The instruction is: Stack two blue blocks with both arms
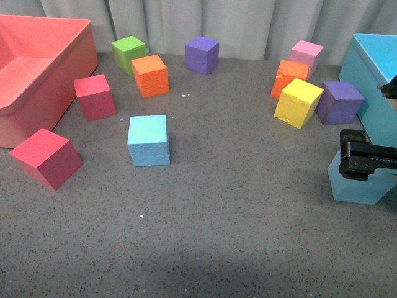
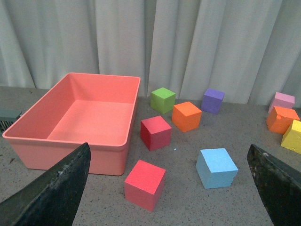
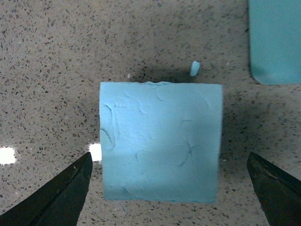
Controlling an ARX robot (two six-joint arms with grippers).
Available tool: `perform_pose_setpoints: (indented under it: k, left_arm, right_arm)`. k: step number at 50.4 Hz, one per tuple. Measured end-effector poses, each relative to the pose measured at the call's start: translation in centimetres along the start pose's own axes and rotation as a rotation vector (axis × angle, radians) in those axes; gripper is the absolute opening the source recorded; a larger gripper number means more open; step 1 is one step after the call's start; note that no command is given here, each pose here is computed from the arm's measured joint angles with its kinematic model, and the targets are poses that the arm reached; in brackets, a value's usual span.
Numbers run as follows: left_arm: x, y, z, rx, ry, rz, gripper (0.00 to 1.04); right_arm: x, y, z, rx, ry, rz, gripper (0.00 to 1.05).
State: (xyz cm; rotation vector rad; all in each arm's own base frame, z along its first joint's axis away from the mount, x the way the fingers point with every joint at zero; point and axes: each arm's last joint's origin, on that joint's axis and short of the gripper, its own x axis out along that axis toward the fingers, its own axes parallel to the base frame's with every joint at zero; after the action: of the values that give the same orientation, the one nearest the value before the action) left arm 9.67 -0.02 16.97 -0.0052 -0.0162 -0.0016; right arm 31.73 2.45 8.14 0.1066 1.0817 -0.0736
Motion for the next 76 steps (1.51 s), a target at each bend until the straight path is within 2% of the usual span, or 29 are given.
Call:
perform_pose_setpoints:
  k: [11,18,24,29,44,55,66,76]
  left_arm:
    - [0.0,0.0,0.0,0.0,0.0,0.0,0.98]
    - [0.0,0.0,0.0,0.0,0.0,0.0,0.98]
    - [0.0,0.0,0.0,0.0,0.0,0.0,0.98]
    - [0.0,0.0,0.0,0.0,0.0,0.0,0.98]
    - [0.0,0.0,0.0,0.0,0.0,0.0,0.98]
    - [0.0,0.0,0.0,0.0,0.0,0.0,0.98]
    - [0.0,0.0,0.0,0.0,0.0,0.0,0.98]
    - [0.0,0.0,0.0,0.0,0.0,0.0,0.98]
  right_arm:
    - [2.0,0.4,0.2,0.001,0.039,0.002,0.94]
    - [2.7,0.5,0.3,0.007,0.057,0.008,0.75]
    - [2.8,0.7,0.2,0.013,0.066,0.014,0.54]
    - [2.5,1.1,0.3,0.014,0.063,0.024,0.48]
    - [0.6,5.8,1.4,-0.074,0.023,0.128,0.47]
    - [1.2,11.3,2.1,-0.144,0.031,0.201,0.46]
    - [2.1,13.4,1.7,-0.179,0.061,0.2,0.45]
    - [2.5,14.2,1.4,-0.185,0.071,0.196,0.45]
